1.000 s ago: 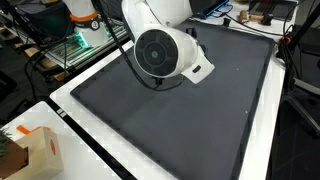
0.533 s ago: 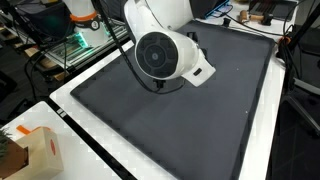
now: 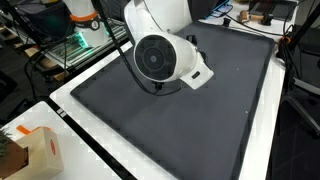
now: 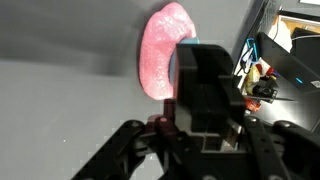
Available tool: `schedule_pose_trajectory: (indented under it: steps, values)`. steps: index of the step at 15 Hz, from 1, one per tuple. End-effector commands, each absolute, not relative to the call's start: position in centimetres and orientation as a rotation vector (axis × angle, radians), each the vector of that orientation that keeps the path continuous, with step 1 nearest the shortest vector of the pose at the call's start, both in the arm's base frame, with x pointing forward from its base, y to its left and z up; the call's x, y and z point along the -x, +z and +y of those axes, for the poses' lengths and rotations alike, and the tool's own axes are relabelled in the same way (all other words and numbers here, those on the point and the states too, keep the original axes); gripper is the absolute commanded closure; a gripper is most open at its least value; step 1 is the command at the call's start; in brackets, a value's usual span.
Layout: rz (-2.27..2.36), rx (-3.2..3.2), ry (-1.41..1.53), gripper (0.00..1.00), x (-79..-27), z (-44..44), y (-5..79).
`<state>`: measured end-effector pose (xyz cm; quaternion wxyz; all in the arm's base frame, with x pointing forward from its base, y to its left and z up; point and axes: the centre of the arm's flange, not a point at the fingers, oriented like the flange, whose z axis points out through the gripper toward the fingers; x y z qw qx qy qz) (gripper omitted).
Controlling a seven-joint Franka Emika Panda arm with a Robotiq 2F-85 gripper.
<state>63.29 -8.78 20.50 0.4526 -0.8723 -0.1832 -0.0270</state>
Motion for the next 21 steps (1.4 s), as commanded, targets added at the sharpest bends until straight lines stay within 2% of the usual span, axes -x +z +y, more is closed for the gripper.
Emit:
schedule_pose_trajectory:
  steps: [1, 18, 21]
  values:
    - [-0.449, 2.288, -0.031, 0.75, -63.6, -9.7, 17.0]
    - [-0.406, 2.305, 0.004, 0.75, -65.2, -9.0, 17.4]
    - [-0.43, 2.311, 0.092, 0.75, -64.8, -8.8, 17.3]
